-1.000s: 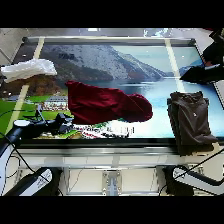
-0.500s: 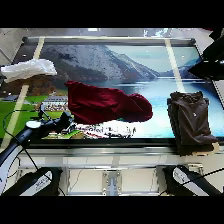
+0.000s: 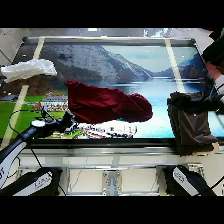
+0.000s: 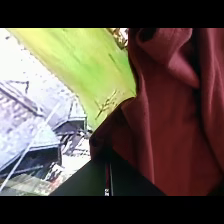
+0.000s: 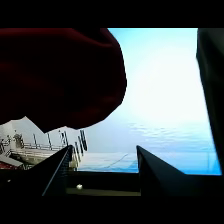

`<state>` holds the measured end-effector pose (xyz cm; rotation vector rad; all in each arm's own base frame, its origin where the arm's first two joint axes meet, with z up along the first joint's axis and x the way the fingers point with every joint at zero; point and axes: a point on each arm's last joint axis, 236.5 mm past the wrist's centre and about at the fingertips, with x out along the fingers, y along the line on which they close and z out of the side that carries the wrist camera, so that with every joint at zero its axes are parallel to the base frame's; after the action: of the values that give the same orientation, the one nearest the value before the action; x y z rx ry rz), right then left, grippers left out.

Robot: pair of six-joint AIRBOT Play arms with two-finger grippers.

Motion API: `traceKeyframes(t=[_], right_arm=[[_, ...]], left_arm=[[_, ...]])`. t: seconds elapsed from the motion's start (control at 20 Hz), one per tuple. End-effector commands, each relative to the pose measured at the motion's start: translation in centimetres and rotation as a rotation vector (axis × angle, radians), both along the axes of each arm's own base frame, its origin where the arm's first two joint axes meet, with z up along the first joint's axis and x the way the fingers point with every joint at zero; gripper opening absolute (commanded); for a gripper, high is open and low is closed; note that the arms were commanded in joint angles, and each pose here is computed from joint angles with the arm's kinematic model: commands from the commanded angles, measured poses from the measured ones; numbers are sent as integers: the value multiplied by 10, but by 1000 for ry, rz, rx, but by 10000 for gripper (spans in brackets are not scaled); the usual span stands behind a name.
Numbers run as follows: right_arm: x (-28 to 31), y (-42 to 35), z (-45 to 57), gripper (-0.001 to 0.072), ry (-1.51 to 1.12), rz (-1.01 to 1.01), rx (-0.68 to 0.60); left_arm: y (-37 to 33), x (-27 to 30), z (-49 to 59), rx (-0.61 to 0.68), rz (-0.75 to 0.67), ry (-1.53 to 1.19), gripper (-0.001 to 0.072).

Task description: Fold the shirts.

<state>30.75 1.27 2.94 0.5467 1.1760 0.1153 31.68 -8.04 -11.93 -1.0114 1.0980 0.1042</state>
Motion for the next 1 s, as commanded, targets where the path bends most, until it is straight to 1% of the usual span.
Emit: traceKeyframes(t=[0.0,0.1,0.15,0.2,0.25,0.35,0.45,0.6,0.65,0.7,0.75,0.8,0.9,0.95], right_arm=[[-42,52,-91,449,149,-167,290],[-44,72,-107,452,139,-172,402],[-41,73,-114,464,136,-185,421],[-36,74,-118,541,136,-208,442],[-27,74,-119,559,124,-240,477],[-11,79,-118,557,68,-246,527],[3,77,-125,550,36,-292,525],[14,71,-132,545,16,-345,482],[17,71,-131,496,6,-339,468],[23,73,-128,395,-8,-330,458],[28,75,-125,364,-20,-315,447],[33,79,-123,358,-24,-298,446],[42,90,-118,22,-31,-251,453],[45,96,-110,8,-54,-203,460]], left_arm=[[4,2,-2,14,15,-3,10],[4,2,-2,14,15,-3,10],[4,2,-2,14,15,-3,10],[4,2,-2,14,15,-3,10],[4,2,-2,14,15,-3,10],[4,2,-2,13,16,-3,10],[4,2,-2,13,15,-3,10],[4,2,-2,13,15,-3,10],[4,2,-2,13,16,-3,10],[4,2,-2,13,16,-3,10],[4,2,-2,13,16,-3,10],[4,2,-2,13,15,-3,10],[4,2,-2,13,15,-4,10],[4,4,2,14,15,-15,10]])
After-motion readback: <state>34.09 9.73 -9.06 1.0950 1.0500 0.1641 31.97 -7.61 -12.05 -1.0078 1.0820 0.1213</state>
